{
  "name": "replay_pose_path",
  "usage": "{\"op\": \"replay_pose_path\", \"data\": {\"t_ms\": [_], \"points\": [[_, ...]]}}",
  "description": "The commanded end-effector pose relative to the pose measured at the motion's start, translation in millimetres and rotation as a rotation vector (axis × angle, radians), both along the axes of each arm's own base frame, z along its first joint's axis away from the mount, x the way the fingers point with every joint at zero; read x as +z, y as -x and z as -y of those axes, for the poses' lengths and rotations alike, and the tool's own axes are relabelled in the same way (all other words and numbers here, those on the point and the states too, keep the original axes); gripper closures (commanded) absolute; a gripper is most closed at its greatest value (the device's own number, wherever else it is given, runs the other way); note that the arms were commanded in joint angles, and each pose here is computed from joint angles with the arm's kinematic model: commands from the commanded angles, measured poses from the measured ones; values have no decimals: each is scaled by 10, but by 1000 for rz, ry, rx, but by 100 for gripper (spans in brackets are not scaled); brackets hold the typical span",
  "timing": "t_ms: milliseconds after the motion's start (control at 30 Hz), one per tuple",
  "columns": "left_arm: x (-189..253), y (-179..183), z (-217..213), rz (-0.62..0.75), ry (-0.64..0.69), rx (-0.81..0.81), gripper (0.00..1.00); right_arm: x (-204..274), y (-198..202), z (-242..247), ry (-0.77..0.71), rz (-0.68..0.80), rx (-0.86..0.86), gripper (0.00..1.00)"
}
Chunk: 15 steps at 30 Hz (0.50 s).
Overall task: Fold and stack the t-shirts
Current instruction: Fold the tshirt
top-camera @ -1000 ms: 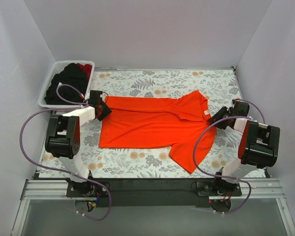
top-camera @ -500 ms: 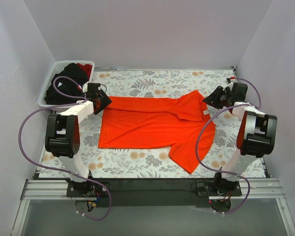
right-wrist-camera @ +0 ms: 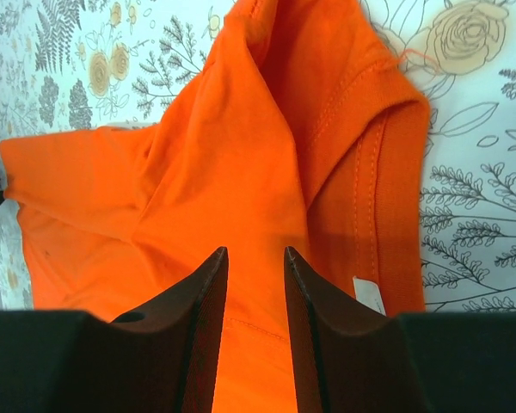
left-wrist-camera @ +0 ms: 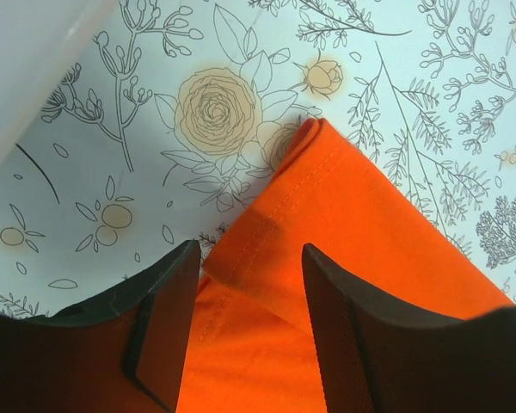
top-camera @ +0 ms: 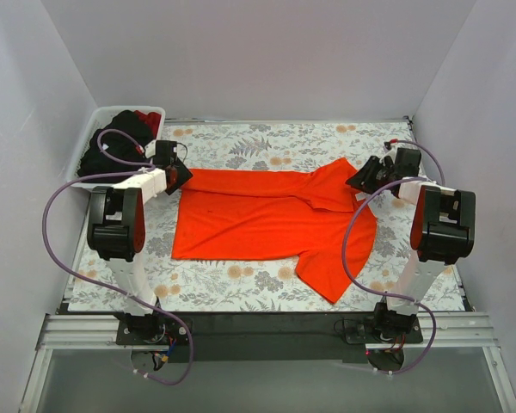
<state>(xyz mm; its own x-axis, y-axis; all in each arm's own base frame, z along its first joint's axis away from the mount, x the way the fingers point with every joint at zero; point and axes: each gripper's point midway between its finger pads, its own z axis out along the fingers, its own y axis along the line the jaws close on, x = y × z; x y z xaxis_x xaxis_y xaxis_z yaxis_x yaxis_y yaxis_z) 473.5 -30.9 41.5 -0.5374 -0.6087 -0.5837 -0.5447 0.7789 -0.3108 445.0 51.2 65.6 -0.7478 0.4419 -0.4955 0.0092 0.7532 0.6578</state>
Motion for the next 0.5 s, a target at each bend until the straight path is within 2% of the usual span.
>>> {"op": "replay_pose_path", "data": {"t_ms": [0,300,467], "points": [[63,-83,-63,16,-19,14,52,4,24,-17,14,23,22,61],[13,-31,-46,0,-8,12,73,-47,53,-21,24,13,35,61],[33,-18,-48,-1,-10,10,92,-57,78,-9,32,10,35,61]]}}
